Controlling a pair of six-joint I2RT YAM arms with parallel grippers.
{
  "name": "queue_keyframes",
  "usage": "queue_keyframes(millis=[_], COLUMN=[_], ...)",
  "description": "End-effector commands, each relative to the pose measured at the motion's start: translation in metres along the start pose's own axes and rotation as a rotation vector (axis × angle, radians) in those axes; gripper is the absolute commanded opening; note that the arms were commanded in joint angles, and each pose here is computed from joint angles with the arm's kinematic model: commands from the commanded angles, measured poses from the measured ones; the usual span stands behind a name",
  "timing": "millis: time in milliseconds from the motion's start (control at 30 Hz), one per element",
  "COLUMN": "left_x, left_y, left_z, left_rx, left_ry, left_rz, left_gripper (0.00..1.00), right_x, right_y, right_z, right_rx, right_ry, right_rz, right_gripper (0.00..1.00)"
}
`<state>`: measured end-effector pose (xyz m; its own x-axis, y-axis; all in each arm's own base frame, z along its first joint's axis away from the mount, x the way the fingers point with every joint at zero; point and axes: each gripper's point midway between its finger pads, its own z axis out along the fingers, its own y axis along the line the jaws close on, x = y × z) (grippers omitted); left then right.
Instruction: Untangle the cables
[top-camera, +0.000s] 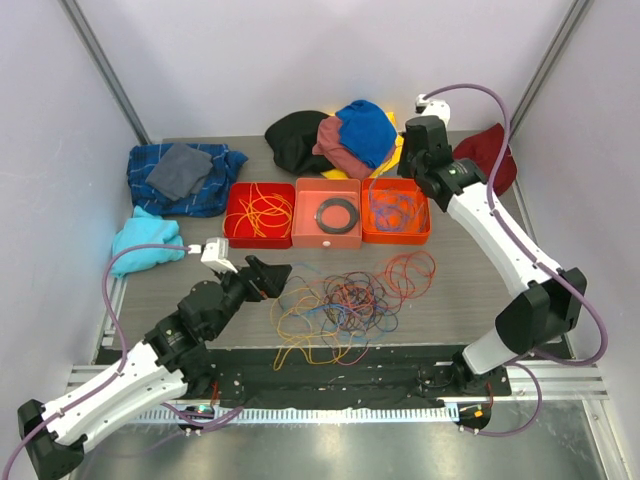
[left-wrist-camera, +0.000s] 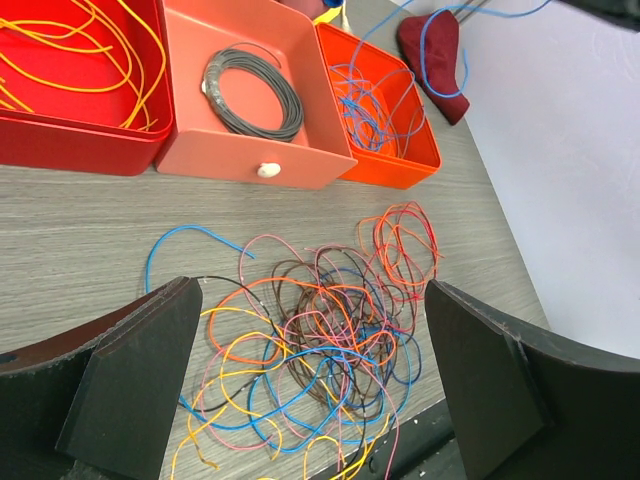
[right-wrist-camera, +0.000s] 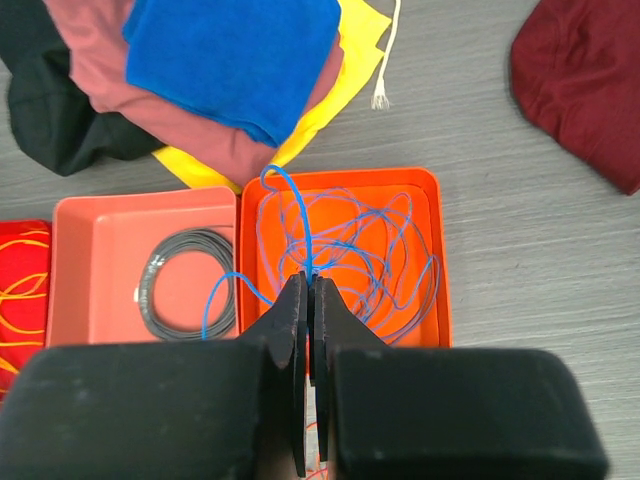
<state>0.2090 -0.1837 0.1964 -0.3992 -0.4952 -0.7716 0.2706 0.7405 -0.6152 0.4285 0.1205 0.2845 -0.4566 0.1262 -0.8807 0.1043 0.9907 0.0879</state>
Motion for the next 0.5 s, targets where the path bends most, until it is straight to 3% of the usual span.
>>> queue_keyframes(millis=[0, 367, 467], left_x=[-0.003, 0.0, 0.001], left_y=[0.003, 0.006, 0.008], left_z=[0.0, 0.001, 0.002], left_rx=[-0.012, -0.031, -0.038], left_ry=[-0.022, -0.011, -0.009], left_rz=[-0.014, -0.011, -0.009], left_gripper=[1.0, 1.0, 1.0], right_x=[0.008, 0.065, 0.077], right_y=[-0.001, -0.013, -0.014], right_z=[0.022, 0.082, 0.087], right_rx=[0.013, 0.075, 0.08], right_ry=[-0.01, 0.112, 0.14], right_rz=[0.029, 0.002, -0.001], right_gripper=[0.01, 0.01, 0.24])
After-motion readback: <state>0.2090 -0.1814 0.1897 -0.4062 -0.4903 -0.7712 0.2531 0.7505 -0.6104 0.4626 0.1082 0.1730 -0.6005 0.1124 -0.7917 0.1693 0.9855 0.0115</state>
